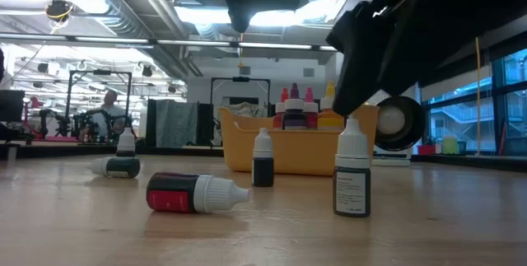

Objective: Pick & Place food coloring
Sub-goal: Put the small brown food coloring bottle into the yellow bin

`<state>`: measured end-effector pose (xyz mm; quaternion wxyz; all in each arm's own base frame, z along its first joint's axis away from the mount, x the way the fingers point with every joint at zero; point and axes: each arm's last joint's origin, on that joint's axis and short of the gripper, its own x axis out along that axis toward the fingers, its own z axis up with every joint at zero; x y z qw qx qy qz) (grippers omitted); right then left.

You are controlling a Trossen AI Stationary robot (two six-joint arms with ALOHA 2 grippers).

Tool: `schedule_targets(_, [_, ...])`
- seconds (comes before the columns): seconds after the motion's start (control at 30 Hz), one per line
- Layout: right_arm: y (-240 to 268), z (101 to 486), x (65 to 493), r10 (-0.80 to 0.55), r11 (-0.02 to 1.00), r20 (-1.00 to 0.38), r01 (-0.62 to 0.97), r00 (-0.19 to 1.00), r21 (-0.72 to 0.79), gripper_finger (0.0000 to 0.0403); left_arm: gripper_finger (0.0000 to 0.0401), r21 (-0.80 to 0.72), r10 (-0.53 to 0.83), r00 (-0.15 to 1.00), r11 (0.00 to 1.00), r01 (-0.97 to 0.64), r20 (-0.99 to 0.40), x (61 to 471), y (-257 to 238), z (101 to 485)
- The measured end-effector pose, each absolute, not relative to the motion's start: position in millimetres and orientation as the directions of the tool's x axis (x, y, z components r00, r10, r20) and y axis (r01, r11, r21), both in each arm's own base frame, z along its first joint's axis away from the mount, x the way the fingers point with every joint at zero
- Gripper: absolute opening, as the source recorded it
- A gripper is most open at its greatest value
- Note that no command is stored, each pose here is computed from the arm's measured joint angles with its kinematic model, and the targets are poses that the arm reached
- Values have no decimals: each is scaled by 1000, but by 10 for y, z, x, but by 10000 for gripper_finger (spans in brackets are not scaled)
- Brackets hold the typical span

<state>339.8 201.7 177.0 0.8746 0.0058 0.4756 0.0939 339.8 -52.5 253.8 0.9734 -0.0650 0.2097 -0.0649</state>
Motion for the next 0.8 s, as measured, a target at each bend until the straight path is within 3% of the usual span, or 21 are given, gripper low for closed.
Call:
schedule_targets(0.47, [2064, 1659, 3480, 180, 977, -805, -194, 565, 82, 193, 101, -154, -153, 902, 983, 99, -403, 3396, -525, 2534])
schedule_targets(0.8, [2037, 1613, 3455, 150, 974, -834, -224, 531, 32, 126, 104, -154, -154, 902, 983, 99, -404, 3396, -525, 2534])
